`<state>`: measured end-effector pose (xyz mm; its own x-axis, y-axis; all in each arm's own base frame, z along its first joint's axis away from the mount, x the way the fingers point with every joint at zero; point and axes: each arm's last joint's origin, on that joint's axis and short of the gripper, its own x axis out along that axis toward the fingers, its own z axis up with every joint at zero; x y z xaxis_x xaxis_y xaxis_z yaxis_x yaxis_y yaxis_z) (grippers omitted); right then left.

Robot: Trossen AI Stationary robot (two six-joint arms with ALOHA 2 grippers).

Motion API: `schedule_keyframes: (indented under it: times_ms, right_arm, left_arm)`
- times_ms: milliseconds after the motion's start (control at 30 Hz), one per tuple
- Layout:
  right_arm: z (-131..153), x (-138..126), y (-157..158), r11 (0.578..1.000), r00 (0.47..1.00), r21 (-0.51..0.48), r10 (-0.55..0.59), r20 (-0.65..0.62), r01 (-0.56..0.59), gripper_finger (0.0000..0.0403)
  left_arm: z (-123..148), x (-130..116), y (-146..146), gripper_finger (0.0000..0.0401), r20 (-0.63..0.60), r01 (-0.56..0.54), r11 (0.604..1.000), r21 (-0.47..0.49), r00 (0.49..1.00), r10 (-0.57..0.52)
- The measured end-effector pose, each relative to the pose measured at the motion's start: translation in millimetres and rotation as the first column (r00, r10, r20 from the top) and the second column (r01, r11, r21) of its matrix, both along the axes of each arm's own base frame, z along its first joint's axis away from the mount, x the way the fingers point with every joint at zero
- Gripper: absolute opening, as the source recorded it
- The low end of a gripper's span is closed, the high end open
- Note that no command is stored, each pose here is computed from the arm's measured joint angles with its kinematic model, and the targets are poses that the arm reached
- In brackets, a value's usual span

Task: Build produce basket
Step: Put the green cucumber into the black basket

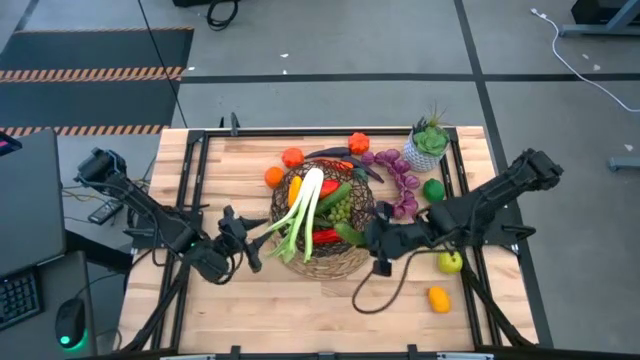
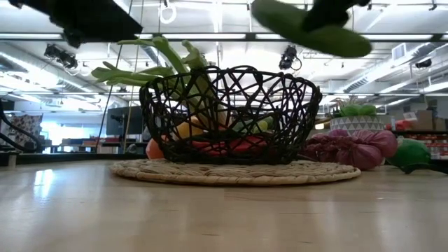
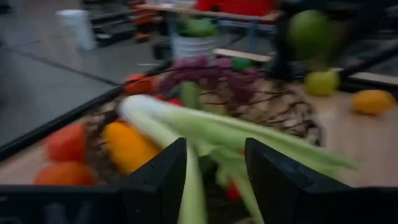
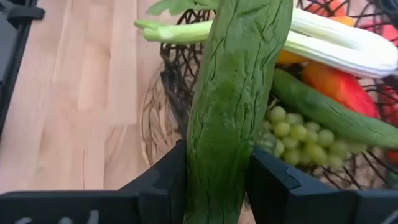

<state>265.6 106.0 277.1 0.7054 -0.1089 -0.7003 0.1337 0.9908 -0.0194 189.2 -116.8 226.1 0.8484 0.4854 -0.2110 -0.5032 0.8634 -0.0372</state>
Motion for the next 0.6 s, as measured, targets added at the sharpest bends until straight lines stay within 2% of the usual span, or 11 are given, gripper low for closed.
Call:
schedule_keyframes:
  times_ms: [100, 200, 267, 367, 467, 533, 600]
  right_arm:
    - [-5, 9, -5, 0.999, 1.000, 0.032, 0.013, -0.009, -0.013, 0.0136]
    - [-8, 13, -8, 0.998, 0.999, 0.059, 0.029, -0.027, -0.027, 0.0137]
    - [-7, 13, -9, 0.997, 0.999, 0.068, 0.027, -0.024, -0.026, 0.0137]
    - [-5, 12, -10, 0.997, 1.000, 0.069, 0.023, -0.019, -0.022, 0.0137]
    - [-5, 12, -11, 0.997, 1.000, 0.071, 0.020, -0.014, -0.019, 0.0137]
    - [-4, 13, -12, 0.997, 1.000, 0.072, 0.014, -0.009, -0.013, 0.0137]
    - [-3, 15, -15, 0.997, 1.000, 0.075, 0.004, 0.007, -0.005, 0.0137]
  left_arm:
    - [9, 7, -4, 0.0151, 0.030, 0.169, 0.986, 0.012, 0.985, -0.169]
    - [25, 15, -7, 0.0125, 0.106, 0.392, 0.919, 0.053, 0.913, -0.395]
    - [35, 19, -6, 0.0109, 0.162, 0.471, 0.875, 0.113, 0.860, -0.484]
    - [49, 20, 1, 0.0088, 0.234, 0.491, 0.849, 0.196, 0.817, -0.527]
    - [48, 27, 12, 0.0071, 0.222, 0.508, 0.828, 0.237, 0.801, -0.555]
    - [40, 30, 23, 0.0060, 0.212, 0.495, 0.839, 0.228, 0.815, -0.539]
    - [30, 31, 38, 0.0049, 0.220, 0.457, 0.868, 0.194, 0.842, -0.492]
